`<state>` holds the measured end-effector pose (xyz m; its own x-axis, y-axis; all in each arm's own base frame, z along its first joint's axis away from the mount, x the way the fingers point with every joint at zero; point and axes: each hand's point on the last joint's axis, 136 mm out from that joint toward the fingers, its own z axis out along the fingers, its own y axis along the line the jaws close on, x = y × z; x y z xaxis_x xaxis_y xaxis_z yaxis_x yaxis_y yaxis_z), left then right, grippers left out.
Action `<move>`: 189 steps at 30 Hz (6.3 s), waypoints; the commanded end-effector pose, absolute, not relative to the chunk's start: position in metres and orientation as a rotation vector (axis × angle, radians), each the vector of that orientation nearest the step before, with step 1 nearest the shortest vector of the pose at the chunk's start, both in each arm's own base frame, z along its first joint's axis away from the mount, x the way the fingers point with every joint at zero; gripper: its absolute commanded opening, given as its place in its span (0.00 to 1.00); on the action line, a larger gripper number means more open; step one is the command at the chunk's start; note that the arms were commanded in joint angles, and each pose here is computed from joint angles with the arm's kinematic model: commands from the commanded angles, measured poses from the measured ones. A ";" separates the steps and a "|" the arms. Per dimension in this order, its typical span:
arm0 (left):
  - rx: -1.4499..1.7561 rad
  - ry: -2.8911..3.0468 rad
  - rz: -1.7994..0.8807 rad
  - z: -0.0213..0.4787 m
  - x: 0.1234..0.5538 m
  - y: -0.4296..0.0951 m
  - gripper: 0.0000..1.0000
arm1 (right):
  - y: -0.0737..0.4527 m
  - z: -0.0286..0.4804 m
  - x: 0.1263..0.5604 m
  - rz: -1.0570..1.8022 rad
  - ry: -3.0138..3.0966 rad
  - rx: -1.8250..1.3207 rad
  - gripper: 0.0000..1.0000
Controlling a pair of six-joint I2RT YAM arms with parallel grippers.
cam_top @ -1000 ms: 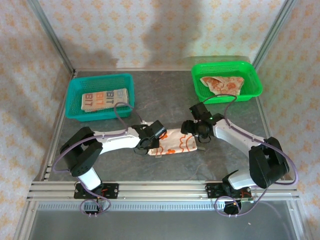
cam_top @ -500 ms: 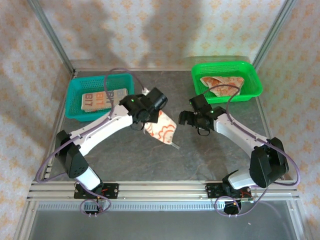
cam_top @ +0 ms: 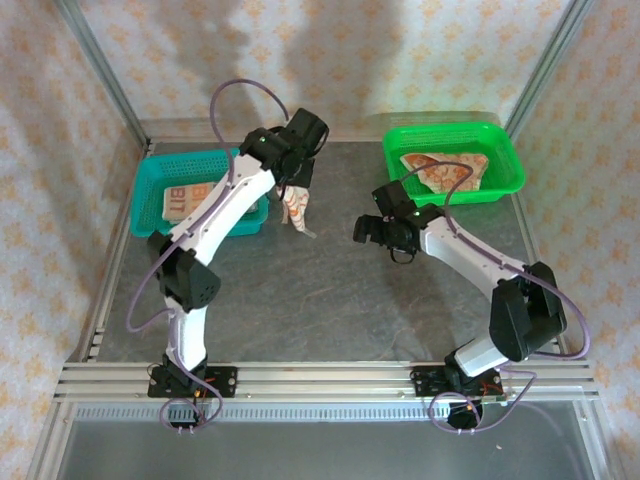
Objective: Fold and stack the towels
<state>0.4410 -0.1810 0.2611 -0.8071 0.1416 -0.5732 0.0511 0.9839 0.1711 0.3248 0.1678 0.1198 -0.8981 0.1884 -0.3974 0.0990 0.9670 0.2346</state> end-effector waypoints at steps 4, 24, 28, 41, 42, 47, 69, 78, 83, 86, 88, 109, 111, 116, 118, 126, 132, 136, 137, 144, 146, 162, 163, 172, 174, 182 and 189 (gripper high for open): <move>0.167 2.501 0.291 0.283 0.459 -0.147 0.00 | 0.164 0.121 0.330 0.232 2.693 0.225 0.99; -0.034 2.514 0.395 0.303 0.465 -0.017 0.00 | 0.178 0.110 0.344 0.226 2.762 0.202 0.99; -0.059 2.547 0.380 0.288 0.469 0.005 0.00 | 0.182 0.107 0.346 0.234 2.778 0.190 0.99; -0.095 2.608 0.460 0.250 0.477 0.048 0.00 | 0.189 0.102 0.353 0.235 2.810 0.154 0.99; -0.104 2.610 0.456 0.249 0.478 0.051 0.00 | 0.190 0.102 0.354 0.237 2.810 0.149 0.99; -0.122 2.626 0.442 0.239 0.482 0.061 0.00 | 0.194 0.099 0.356 0.246 2.821 0.143 0.99; -0.193 2.718 0.525 0.154 0.514 0.097 0.00 | 0.199 0.094 0.359 0.259 2.840 0.139 0.99; -0.278 2.618 0.388 0.220 0.506 0.076 0.00 | 0.201 0.091 0.358 0.270 2.846 0.141 0.99; -0.264 2.508 0.259 0.278 0.501 0.037 0.00 | 0.202 0.090 0.358 0.281 2.848 0.141 0.99; -0.250 2.456 0.104 0.305 0.498 0.007 0.00 | 0.202 0.090 0.357 0.283 2.847 0.141 0.99; -0.251 2.421 -0.018 0.321 0.497 -0.012 0.00 | 0.201 0.089 0.356 0.285 2.847 0.142 0.99; -0.201 2.326 -0.515 0.348 0.499 -0.136 0.00 | 0.192 0.081 0.342 0.271 2.848 0.186 0.99; -0.194 2.325 -0.534 0.347 0.500 -0.145 0.00 | 0.191 0.079 0.341 0.266 2.851 0.189 0.99; -0.185 2.339 -0.508 0.339 0.502 -0.149 0.00 | 0.191 0.077 0.340 0.269 2.856 0.196 0.99; -0.173 2.345 -0.465 0.337 0.502 -0.145 0.00 | 0.191 0.077 0.340 0.267 2.853 0.196 0.99; -0.177 2.422 -0.277 0.321 0.492 -0.103 0.00 | 0.190 0.077 0.339 0.269 2.849 0.202 0.99; -0.205 2.467 -0.193 0.317 0.481 -0.066 0.00 | 0.191 0.076 0.339 0.273 2.853 0.204 0.99; -0.213 2.489 -0.144 0.314 0.474 -0.044 0.00 | 0.192 0.077 0.340 0.278 2.855 0.203 0.99; -0.212 2.501 -0.119 0.311 0.473 -0.039 0.00 | 0.192 0.076 0.340 0.275 2.858 0.203 0.99; -0.226 2.564 0.078 0.293 0.465 0.006 0.00 | 0.192 0.080 0.341 0.261 2.853 0.192 0.99; -0.226 2.589 0.138 0.284 0.464 0.019 0.00 | 0.191 0.081 0.341 0.258 2.852 0.192 0.99; -0.203 2.634 0.326 0.193 0.494 0.052 0.00 | 0.189 0.088 0.344 0.219 2.854 0.168 0.99; -0.206 2.634 0.338 0.190 0.496 0.054 0.00 | 0.189 0.088 0.344 0.221 2.856 0.167 0.99; -0.192 2.657 0.360 0.168 0.512 0.062 0.00 | 0.189 0.087 0.344 0.212 2.861 0.171 0.99; -0.188 2.671 0.362 0.163 0.512 0.063 0.00 | 0.189 0.086 0.344 0.211 2.862 0.174 0.99; -0.192 2.669 0.424 0.167 0.509 0.072 0.00 | 0.189 0.085 0.344 0.211 2.866 0.176 0.99; -0.195 2.645 0.433 0.187 0.505 0.075 0.00 | 0.190 0.082 0.344 0.218 2.872 0.176 0.99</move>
<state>0.5082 0.0614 0.1476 -0.9153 -0.0701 -0.3967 -0.1739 0.9570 0.2324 0.3403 0.1906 0.0748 -0.9644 0.1456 -0.2209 0.1061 0.9777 0.1811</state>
